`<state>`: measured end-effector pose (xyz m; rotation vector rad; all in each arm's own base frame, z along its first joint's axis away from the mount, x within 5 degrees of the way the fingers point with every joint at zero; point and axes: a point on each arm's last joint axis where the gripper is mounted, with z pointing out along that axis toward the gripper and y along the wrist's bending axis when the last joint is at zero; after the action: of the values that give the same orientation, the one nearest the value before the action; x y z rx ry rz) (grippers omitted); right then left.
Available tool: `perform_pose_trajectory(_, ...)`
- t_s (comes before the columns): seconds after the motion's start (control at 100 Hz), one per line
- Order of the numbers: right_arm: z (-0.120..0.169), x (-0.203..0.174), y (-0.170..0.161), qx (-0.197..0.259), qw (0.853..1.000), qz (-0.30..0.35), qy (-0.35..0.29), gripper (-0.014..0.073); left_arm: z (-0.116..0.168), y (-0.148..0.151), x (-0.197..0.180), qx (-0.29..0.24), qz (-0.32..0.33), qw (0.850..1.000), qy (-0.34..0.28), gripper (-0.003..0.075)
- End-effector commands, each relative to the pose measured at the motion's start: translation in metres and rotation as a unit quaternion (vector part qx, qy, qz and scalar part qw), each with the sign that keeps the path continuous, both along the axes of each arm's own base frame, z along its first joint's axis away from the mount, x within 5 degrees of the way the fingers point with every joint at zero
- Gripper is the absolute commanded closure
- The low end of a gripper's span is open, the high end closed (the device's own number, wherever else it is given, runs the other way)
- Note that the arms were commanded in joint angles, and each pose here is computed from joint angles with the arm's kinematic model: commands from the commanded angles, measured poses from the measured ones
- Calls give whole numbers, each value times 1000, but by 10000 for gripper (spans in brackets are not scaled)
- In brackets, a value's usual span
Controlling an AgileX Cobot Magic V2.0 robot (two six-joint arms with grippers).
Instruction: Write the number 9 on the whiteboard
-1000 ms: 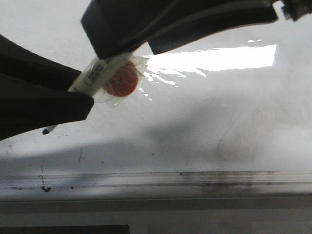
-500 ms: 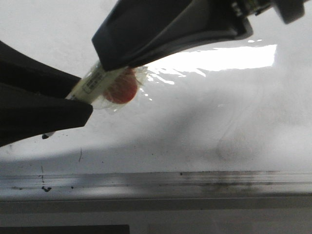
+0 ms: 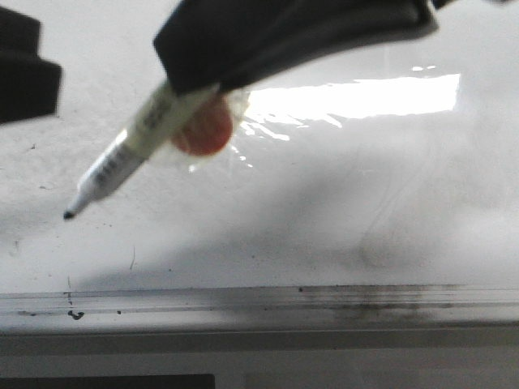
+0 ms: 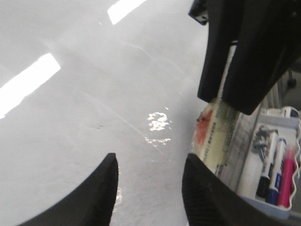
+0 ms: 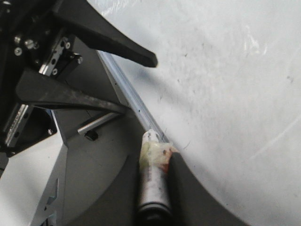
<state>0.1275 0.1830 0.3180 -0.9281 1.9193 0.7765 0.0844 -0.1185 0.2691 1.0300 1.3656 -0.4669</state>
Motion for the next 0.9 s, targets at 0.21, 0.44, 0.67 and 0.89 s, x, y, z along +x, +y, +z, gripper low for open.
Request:
perform_pose_trajectory(0.21, 68, 28, -28, 69, 992, -84, -64, 639, 41, 39, -9, -144, 71, 986, -41, 419)
perform_pose_trajectory(0.44, 77, 45, -45, 70, 985, -138, -82, 636, 41, 43, -6, -146, 93, 984, -43, 419)
perform_pose_trajectory(0.67, 48, 72, -28, 24, 990, -137, -29, 637, 42, 43, -6, -151, 94, 983, -41, 419)
perform_pose_trajectory(0.89, 51, 66, -36, -9, 992, -128, -23, 637, 42, 43, -6, -152, 94, 983, -42, 419)
